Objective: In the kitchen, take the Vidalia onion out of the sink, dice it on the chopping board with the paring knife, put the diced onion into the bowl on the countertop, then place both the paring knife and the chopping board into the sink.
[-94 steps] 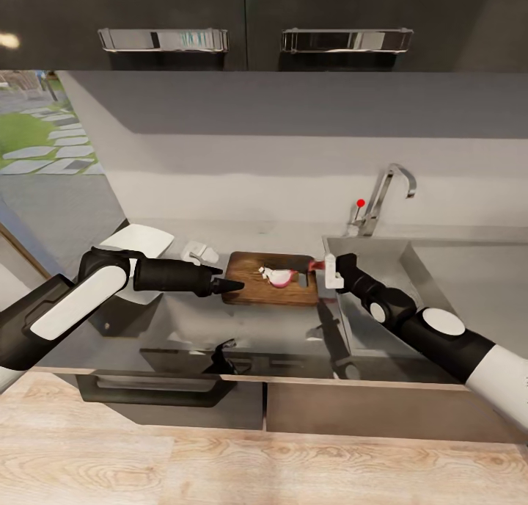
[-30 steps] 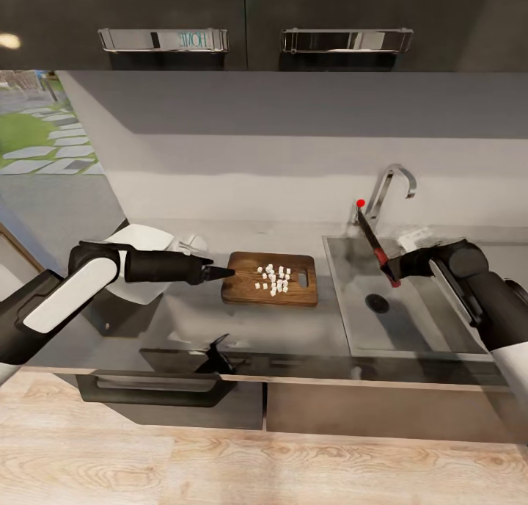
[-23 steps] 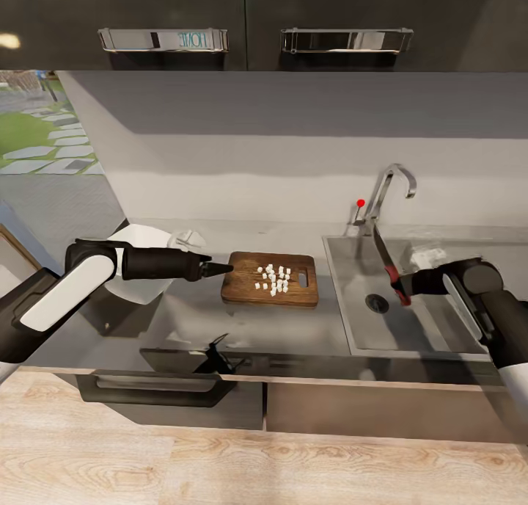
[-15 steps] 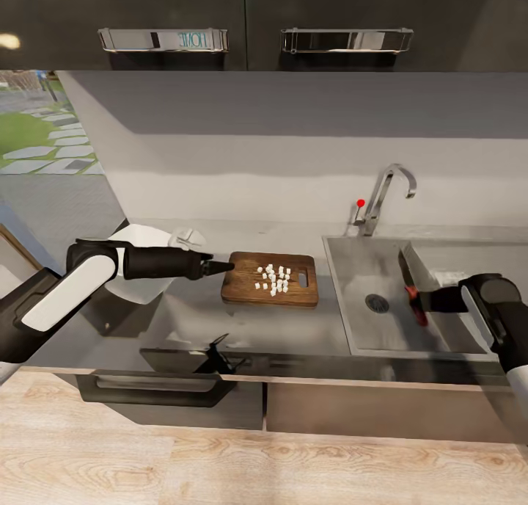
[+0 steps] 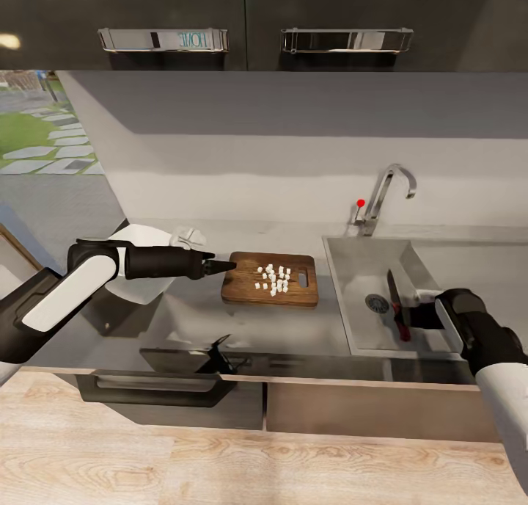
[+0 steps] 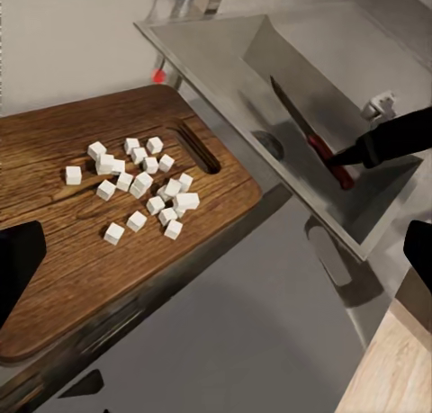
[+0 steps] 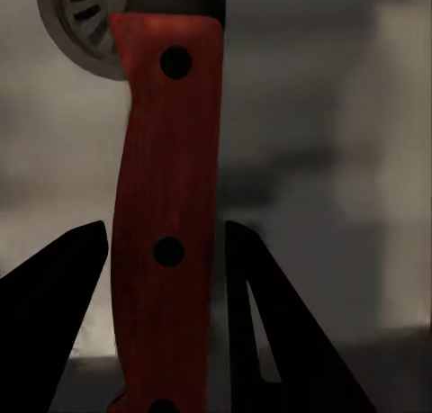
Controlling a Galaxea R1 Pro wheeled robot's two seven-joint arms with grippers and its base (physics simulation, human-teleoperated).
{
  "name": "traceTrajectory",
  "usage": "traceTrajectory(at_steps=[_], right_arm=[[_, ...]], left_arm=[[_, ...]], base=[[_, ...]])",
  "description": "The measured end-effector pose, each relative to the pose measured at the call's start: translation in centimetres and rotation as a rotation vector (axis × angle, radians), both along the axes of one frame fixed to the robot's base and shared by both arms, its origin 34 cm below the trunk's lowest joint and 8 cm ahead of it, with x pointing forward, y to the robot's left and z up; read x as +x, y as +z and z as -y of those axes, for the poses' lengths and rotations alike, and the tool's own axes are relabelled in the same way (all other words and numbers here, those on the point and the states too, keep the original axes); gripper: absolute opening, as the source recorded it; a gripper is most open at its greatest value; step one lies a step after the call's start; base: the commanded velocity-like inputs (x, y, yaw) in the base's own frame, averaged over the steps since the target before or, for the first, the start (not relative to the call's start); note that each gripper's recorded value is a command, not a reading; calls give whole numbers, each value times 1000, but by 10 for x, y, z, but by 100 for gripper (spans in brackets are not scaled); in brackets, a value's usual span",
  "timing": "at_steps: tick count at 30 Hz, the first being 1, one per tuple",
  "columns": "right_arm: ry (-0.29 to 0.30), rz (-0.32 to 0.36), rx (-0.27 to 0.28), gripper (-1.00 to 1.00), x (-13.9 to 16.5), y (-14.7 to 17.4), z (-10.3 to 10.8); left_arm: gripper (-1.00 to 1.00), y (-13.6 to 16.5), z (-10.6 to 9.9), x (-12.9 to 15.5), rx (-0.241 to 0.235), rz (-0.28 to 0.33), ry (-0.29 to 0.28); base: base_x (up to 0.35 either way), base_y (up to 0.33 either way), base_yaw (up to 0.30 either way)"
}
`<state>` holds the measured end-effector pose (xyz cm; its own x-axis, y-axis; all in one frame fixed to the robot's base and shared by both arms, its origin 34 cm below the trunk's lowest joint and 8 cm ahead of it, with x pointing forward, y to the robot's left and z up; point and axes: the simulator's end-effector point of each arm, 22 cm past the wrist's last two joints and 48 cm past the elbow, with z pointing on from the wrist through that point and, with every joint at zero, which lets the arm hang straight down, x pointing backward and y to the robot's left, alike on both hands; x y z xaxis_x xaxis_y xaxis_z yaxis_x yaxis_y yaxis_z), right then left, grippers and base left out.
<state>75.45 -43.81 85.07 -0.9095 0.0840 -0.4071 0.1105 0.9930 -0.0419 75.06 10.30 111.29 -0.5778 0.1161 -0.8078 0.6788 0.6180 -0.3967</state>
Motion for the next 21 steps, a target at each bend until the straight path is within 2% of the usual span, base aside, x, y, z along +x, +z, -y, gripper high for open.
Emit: traceTrajectory(at_steps=[4, 12, 21], right_arm=[[5, 22, 0, -100, 5, 2, -2], [6, 23, 2, -100, 5, 2, -3], [-16, 32, 14, -100, 5, 4, 1]], left_arm=[[100, 0, 0, 0, 0, 1, 1], [100, 0, 0, 0, 0, 1, 1], [100, 0, 0, 0, -1, 1, 1]], base=[[19, 0, 0], [63, 0, 0], [43, 0, 0]])
